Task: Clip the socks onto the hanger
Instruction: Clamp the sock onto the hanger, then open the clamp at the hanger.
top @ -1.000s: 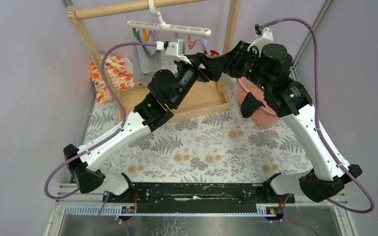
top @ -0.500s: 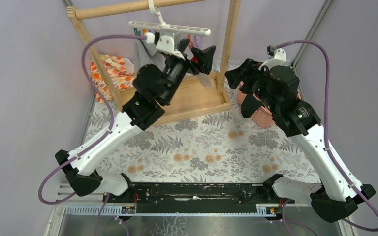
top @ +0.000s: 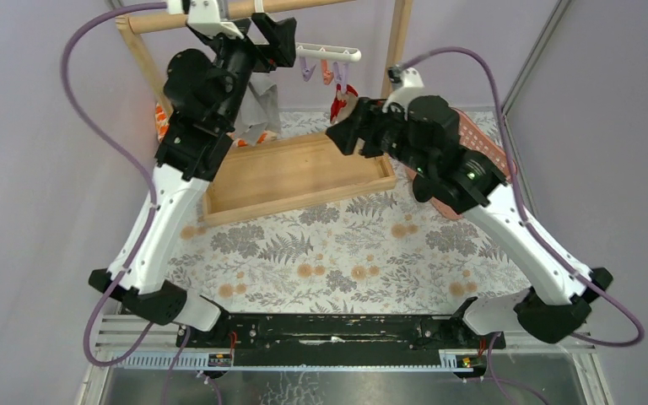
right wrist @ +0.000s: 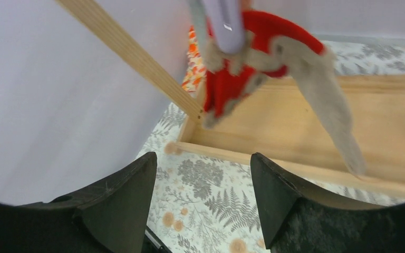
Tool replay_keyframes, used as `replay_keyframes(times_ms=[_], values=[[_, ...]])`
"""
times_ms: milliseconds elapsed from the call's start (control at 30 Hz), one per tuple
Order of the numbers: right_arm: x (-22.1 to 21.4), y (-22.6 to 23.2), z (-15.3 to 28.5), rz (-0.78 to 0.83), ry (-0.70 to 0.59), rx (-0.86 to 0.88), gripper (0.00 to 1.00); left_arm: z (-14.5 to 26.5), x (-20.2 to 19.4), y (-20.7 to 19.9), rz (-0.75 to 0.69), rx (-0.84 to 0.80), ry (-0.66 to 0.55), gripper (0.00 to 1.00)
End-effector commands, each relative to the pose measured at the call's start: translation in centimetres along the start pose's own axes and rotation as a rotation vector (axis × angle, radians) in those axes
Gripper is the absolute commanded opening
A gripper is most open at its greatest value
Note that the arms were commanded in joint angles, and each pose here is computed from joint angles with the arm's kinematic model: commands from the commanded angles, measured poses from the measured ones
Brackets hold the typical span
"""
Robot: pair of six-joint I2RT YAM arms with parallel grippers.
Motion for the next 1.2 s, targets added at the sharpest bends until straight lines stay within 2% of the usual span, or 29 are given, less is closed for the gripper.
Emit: replay_keyframes(times_ms=[0, 133, 267, 367, 567, 933, 1133, 1167], values=[[1.7, 4.3, -2.5, 0.063, -0.026, 0.154, 0.72, -1.7, -6.8, 0.9, 0.071, 0.006, 0.18, 0.99], [2.9, 4.5, -5.3, 0.105, -0.052, 0.117, 0.71, -2.0, -7.9, 2.1, 0.118, 0.02, 0.183, 0.99], [6.3, 3.6, -6.3, 0.118, -0.115, 0.08, 0.69, -1.6, -8.2, 3.1, 0.098, 0.055, 0.18, 0.99], [9.5, 0.5, -6.7, 0.051, -0.146, 0.059, 0.67, -1.1, -8.0, 3.5, 0.089, 0.072, 0.162, 0.99], [13.4, -4.4, -6.4, 0.031, -0.221, -0.001, 0.67, -0.5, -6.8, 3.2, 0.109, 0.049, 0.12, 0.99], [13.0, -4.7, -7.0, 0.01, -0.197, 0.079, 0.66, -0.1, -8.7, 2.0, 0.163, -0.027, 0.152, 0.98], [12.9, -4.2, -7.2, -0.002, -0.187, 0.118, 0.66, 1.5, -9.8, 1.4, 0.174, -0.06, 0.175, 0.94], [12.9, -4.1, -7.2, -0.005, -0.186, 0.127, 0.66, 1.8, -9.2, 1.2, 0.166, -0.065, 0.147, 0.93]])
Point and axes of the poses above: each gripper's point midway between its finger pads, its own z axis back along the fingers, its own y axis along the line the jaws close on, x = y × z, the point moved 3 cm from there along z, back along the fingers, and after that the axes turned 6 degrees about -z, right-handed, at the moved point
